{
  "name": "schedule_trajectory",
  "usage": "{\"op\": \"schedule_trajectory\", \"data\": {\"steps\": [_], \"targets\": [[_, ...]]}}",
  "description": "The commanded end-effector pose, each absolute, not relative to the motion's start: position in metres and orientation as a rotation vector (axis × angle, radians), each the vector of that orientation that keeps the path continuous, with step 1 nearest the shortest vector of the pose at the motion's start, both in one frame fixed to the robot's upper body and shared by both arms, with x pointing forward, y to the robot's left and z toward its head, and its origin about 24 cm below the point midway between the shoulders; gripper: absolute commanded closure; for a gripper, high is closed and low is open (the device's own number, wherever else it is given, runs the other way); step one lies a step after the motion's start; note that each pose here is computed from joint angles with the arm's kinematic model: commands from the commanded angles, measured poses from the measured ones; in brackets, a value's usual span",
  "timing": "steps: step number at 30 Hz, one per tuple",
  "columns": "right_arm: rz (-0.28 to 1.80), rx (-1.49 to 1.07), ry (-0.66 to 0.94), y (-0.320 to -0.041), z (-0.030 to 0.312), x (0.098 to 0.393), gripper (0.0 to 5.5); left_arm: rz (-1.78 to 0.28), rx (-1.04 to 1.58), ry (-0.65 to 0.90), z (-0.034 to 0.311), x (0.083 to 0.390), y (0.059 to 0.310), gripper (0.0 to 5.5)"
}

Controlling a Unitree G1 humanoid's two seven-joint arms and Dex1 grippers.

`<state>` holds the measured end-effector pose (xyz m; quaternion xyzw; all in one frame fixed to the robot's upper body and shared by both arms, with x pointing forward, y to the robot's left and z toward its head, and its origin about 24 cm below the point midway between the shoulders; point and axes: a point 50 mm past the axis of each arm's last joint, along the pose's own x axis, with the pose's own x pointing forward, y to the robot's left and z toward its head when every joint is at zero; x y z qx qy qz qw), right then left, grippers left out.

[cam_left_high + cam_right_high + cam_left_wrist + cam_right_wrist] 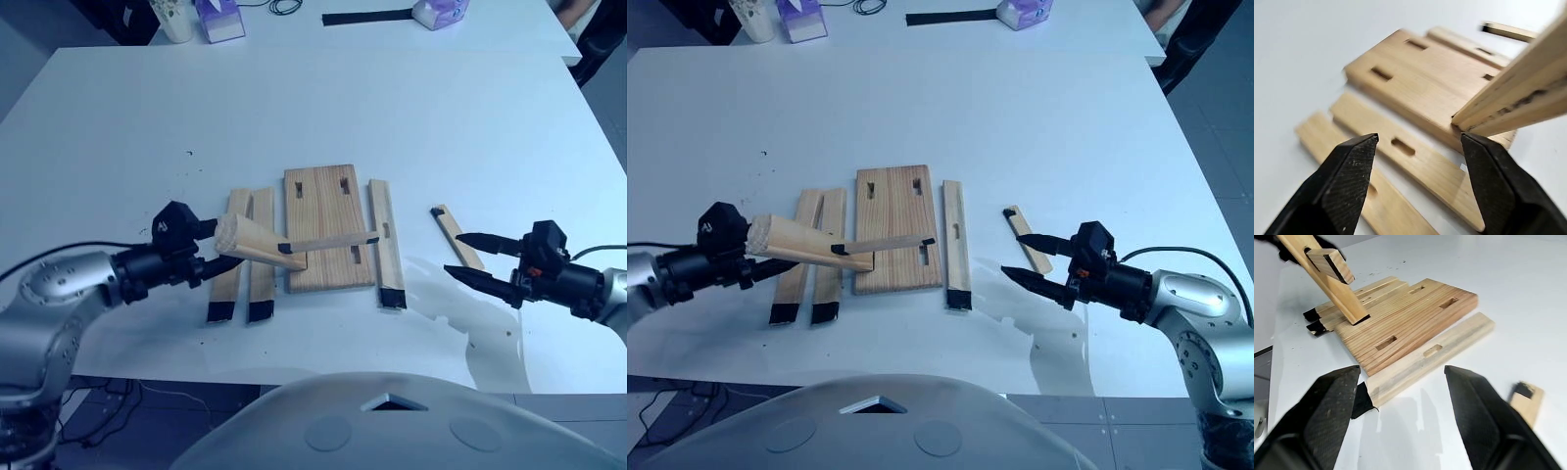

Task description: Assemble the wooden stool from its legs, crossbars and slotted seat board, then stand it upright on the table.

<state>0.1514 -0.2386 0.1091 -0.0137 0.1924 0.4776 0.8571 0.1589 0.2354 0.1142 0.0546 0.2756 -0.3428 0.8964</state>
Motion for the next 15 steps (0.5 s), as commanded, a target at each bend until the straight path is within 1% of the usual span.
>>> {"op": "schedule_trajectory", "data": {"steps": [1, 2, 3, 8, 12, 15], "targets": [[0.978, -0.035, 0.385, -0.238, 0.112, 0.148, 2.33, -0.544, 0.117, 0.660, 0.108, 0.150, 0.240, 1.70], [0.977, -0.033, 0.384, -0.238, 0.112, 0.148, 2.33, -0.513, 0.119, 0.677, 0.107, 0.149, 0.239, 1.48], [0.977, -0.031, 0.383, -0.237, 0.112, 0.147, 2.33, -0.484, 0.115, 0.688, 0.107, 0.148, 0.239, 1.46], [0.987, -0.025, 0.388, -0.233, 0.109, 0.146, 2.33, -0.417, 0.064, 0.777, 0.092, 0.136, 0.231, 1.46], [0.992, -0.026, 0.389, -0.234, 0.110, 0.148, 2.33, -0.356, 0.032, 0.830, 0.080, 0.128, 0.231, 1.46], [0.999, -0.026, 0.391, -0.233, 0.109, 0.148, 2.33, -0.290, 0.012, 0.857, 0.071, 0.126, 0.237, 1.46]]}}
